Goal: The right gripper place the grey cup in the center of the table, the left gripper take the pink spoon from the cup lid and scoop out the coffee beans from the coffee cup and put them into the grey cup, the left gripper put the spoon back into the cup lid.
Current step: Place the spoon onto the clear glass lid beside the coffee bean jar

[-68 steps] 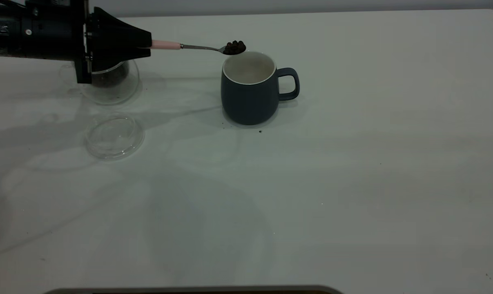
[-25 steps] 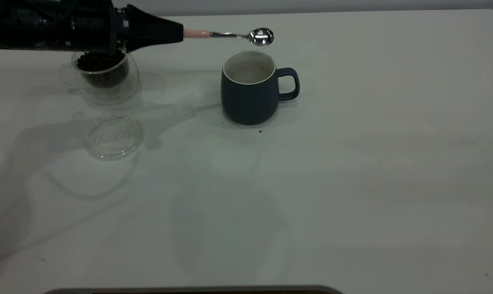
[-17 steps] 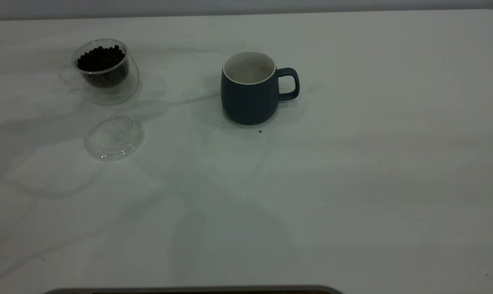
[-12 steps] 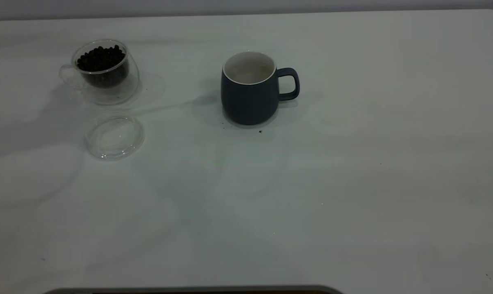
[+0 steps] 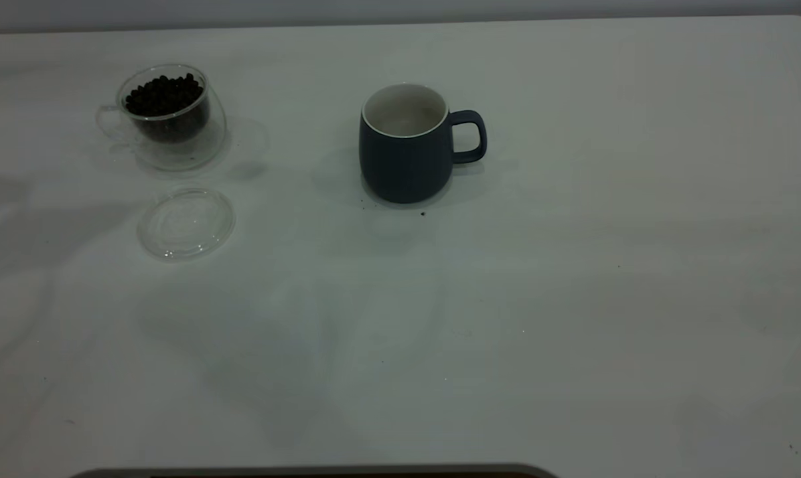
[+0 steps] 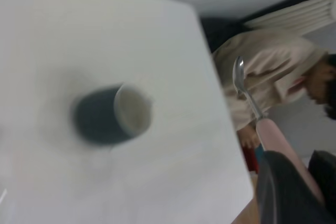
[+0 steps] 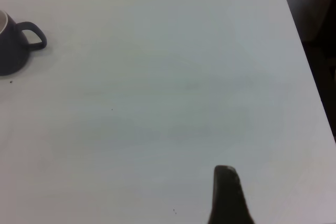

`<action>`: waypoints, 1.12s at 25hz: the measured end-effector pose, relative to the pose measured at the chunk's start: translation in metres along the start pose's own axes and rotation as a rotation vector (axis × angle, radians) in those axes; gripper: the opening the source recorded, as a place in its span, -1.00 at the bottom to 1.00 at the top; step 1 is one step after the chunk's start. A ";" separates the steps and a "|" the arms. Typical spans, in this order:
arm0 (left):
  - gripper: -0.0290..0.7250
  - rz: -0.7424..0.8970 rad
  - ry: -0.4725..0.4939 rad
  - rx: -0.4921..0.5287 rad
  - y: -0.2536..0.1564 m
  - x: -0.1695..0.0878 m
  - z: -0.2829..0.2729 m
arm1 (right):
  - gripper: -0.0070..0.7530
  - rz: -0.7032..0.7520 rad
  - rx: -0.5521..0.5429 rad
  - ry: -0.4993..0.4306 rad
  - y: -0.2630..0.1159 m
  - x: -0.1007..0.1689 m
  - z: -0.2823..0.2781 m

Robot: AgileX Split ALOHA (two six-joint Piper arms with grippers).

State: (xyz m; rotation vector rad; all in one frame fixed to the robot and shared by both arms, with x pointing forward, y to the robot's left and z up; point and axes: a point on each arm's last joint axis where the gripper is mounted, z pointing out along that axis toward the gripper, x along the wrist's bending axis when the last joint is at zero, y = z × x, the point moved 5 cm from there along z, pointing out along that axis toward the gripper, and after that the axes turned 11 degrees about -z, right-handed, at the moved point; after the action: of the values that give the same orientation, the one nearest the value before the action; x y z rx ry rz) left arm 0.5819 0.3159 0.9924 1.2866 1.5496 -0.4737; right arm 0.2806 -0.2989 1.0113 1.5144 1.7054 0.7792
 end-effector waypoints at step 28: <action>-0.59 -0.341 0.172 -0.011 -0.089 0.243 0.054 | 0.43 0.000 0.000 0.000 0.000 0.000 0.000</action>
State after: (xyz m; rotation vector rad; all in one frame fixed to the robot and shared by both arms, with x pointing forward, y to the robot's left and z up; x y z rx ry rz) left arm 0.5497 0.3601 0.7340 1.0788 1.9269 -0.5786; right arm 0.2806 -0.2989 1.0113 1.5144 1.7054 0.7792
